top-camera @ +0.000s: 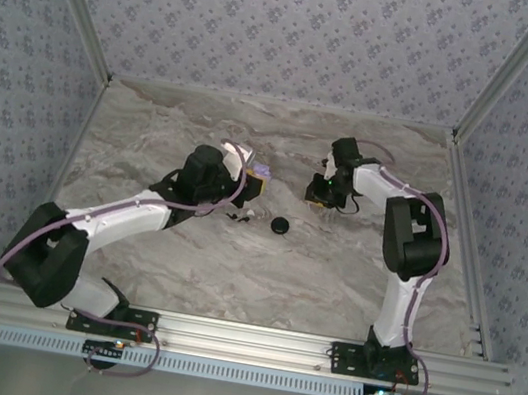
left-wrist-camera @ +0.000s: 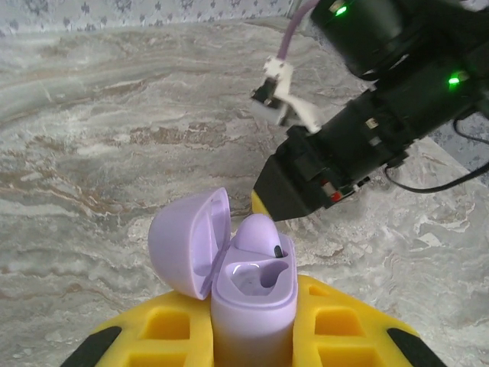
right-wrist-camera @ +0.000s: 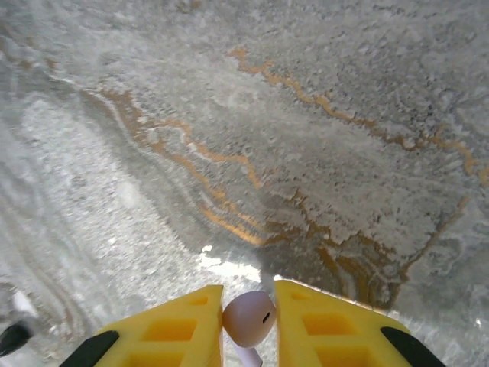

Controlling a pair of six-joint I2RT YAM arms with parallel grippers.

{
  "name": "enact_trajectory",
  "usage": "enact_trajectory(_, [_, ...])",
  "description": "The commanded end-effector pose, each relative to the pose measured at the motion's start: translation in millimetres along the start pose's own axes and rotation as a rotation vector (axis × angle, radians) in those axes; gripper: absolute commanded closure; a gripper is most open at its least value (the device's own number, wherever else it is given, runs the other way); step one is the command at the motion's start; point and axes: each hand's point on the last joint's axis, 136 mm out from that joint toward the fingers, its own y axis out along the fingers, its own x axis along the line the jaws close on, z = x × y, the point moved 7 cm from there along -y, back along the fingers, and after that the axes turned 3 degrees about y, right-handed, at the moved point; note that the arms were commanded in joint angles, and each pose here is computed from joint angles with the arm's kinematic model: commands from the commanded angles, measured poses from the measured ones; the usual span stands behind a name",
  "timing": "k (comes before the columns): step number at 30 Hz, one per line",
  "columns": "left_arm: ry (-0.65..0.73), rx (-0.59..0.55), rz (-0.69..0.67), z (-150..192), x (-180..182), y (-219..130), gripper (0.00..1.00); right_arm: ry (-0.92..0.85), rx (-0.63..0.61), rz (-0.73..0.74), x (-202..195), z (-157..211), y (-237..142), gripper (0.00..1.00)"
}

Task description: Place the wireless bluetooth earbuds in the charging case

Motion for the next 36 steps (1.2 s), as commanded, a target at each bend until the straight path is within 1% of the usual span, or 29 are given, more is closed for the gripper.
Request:
enact_trajectory(1, [-0.047,-0.059,0.017,-4,0,8,0.9,0.011,-0.077,-0.142,17,-7,-24,0.78])
enact_trajectory(10, [-0.073,-0.066,0.06,5,1,24,0.9,-0.009,-0.176,-0.312,39,-8,-68,0.79])
enact_trajectory(14, [-0.066,-0.071,0.081,7,0,28,0.9,-0.05,-0.226,-0.353,55,-6,-92,0.79])
enact_trajectory(26, [-0.042,-0.17,0.146,0,-6,27,0.9,-0.197,-0.343,-0.5,107,7,-153,0.79])
enact_trajectory(36, [-0.017,-0.26,0.229,-11,-18,20,0.9,-0.308,-0.405,-0.585,140,18,-178,0.79])
